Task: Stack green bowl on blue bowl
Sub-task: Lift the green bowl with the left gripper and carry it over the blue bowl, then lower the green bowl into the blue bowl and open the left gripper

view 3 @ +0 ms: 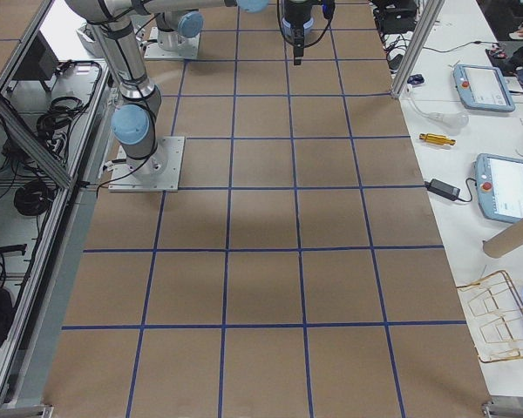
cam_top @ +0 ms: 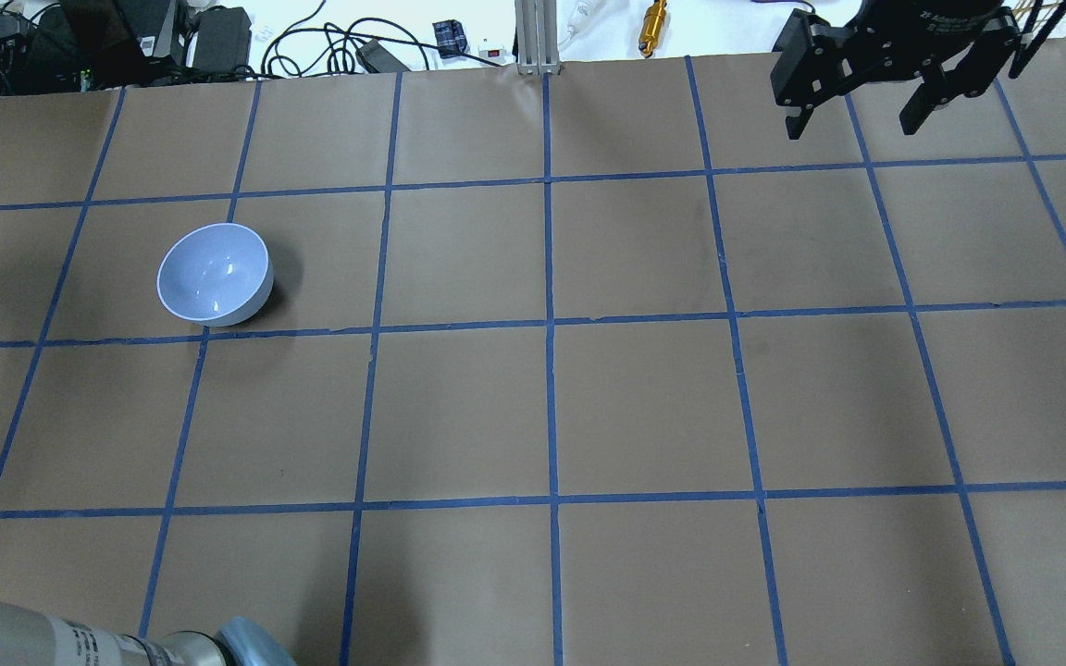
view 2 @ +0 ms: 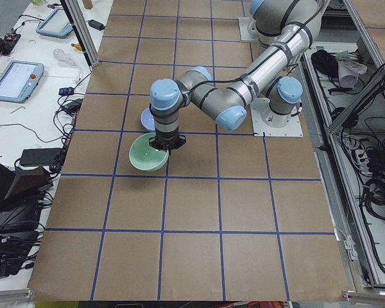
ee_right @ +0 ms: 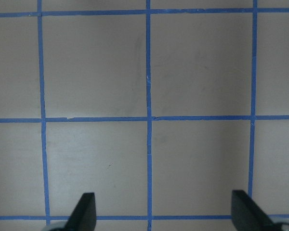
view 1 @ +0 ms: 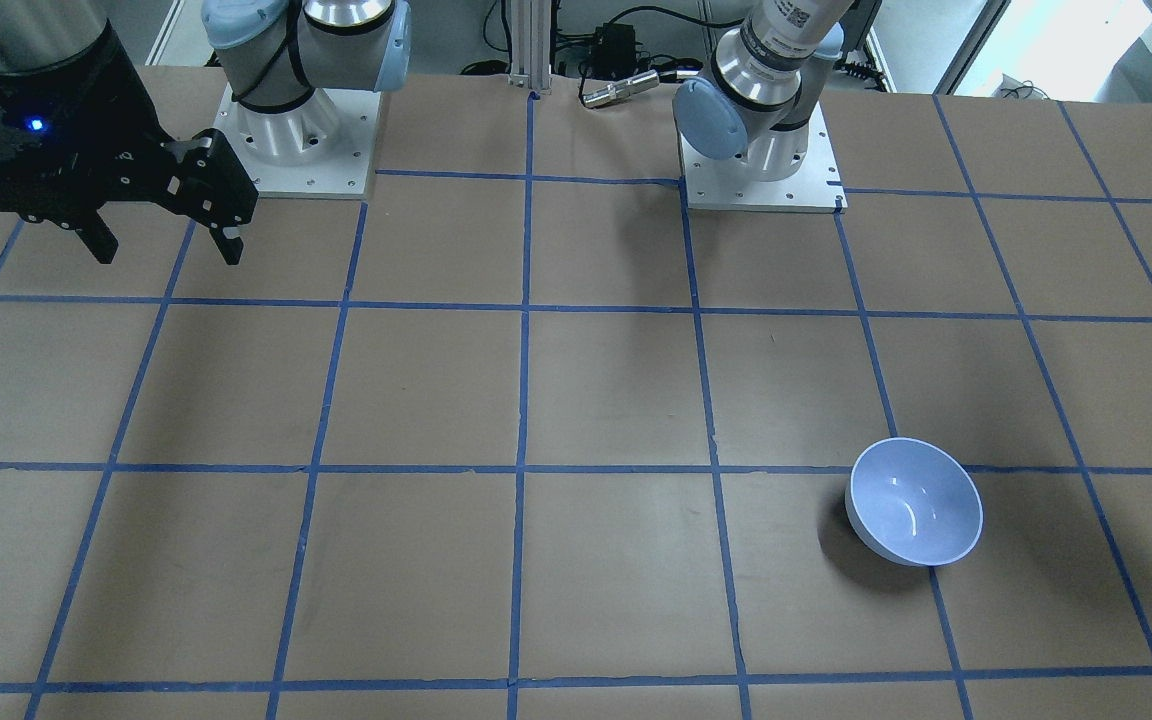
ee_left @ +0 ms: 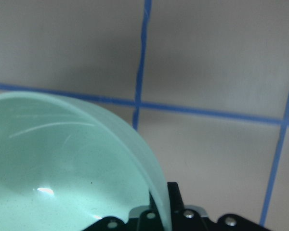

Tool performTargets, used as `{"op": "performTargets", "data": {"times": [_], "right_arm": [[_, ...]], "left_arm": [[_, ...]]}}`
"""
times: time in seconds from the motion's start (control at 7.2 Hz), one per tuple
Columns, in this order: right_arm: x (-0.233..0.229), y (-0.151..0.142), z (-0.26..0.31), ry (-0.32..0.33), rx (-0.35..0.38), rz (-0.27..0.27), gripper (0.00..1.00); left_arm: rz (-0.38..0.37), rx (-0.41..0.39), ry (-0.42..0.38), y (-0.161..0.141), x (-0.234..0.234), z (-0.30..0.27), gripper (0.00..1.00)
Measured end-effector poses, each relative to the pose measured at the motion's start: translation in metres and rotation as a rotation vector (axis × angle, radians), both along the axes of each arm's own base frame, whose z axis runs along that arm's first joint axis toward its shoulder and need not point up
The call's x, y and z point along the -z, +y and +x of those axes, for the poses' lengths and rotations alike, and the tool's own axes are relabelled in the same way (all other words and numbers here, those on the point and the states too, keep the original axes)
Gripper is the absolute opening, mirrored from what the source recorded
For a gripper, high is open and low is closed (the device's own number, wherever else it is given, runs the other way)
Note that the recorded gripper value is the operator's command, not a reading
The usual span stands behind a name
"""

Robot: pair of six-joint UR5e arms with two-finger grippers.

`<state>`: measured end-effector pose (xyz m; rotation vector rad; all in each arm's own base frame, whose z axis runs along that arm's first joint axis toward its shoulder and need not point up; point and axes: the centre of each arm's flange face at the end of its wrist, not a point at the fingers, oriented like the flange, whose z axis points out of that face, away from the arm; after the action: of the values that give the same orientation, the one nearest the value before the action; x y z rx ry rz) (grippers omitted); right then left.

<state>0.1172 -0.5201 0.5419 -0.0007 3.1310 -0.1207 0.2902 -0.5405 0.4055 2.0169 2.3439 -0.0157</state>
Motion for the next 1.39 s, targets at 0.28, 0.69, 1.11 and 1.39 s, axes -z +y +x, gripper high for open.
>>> {"op": "performTargets", "data": {"times": [0.28, 0.69, 1.11, 1.39], "right_arm": [[0.0, 0.0, 0.0, 0.0, 0.0, 0.0, 1.0], [0.0, 0.0, 0.0, 0.0, 0.0, -0.001, 1.0], [0.0, 0.0, 0.0, 0.0, -0.001, 0.0, 1.0], [0.0, 0.0, 0.0, 0.001, -0.001, 0.001, 1.0]], "left_arm": [[0.007, 0.008, 0.024, -0.03, -0.004, -0.113, 0.0], [-0.01, -0.006, 0.024, -0.031, 0.033, -0.217, 0.0], [-0.059, 0.003, -0.001, 0.003, 0.113, -0.237, 0.0], [-0.063, -0.001, 0.002, 0.011, 0.135, -0.238, 0.0]]}}
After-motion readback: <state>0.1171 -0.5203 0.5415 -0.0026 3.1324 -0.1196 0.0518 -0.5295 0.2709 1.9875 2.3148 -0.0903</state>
